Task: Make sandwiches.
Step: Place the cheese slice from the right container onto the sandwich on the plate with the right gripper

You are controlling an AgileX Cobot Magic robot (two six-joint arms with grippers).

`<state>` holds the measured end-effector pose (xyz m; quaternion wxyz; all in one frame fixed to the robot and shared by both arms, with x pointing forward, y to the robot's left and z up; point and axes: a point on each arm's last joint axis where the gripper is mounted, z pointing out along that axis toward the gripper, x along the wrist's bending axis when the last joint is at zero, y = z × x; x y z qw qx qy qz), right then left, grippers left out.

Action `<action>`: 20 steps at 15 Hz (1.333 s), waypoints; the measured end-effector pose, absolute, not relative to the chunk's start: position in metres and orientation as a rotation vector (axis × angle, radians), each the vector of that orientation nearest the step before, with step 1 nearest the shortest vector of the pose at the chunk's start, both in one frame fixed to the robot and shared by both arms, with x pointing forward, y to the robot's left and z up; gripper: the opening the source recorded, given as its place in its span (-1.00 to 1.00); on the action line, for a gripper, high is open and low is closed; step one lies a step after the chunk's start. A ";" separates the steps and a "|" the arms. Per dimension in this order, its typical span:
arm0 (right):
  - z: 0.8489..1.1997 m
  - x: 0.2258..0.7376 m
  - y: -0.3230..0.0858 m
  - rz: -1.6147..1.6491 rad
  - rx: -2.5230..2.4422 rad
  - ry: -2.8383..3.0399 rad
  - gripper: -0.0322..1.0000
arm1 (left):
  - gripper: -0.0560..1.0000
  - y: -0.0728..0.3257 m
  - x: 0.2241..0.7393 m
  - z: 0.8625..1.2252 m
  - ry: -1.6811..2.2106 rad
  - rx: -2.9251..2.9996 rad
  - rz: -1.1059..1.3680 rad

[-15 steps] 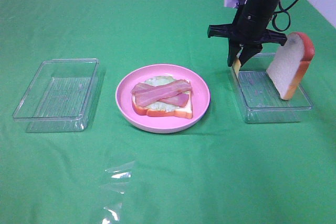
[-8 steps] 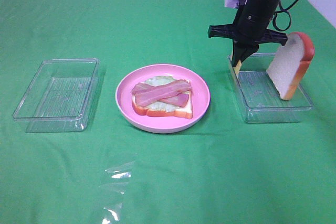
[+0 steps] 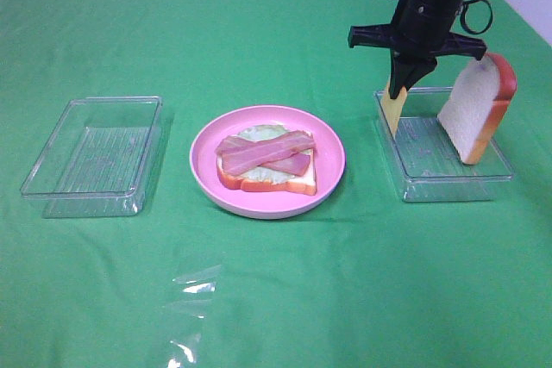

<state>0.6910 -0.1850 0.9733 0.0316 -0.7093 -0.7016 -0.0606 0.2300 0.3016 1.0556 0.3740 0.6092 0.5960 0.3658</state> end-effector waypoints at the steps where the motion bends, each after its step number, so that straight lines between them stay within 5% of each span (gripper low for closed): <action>1: 0.985 0.689 -0.186 -0.212 -2.187 -2.170 -0.90 | 0.98 0.302 0.230 1.056 1.526 1.560 0.937; 10: 1.036 0.621 -0.161 -0.837 -1.810 -2.026 -0.90 | 0.98 0.302 0.230 1.056 1.526 1.560 0.937; 15: 1.021 0.609 -0.135 -1.028 -1.552 -1.832 -0.90 | 0.98 0.302 0.230 1.056 1.529 1.556 0.934; 20: 0.968 0.617 -0.091 -0.975 -1.517 -1.695 -0.90 | 0.98 0.302 0.230 1.056 1.526 1.560 0.937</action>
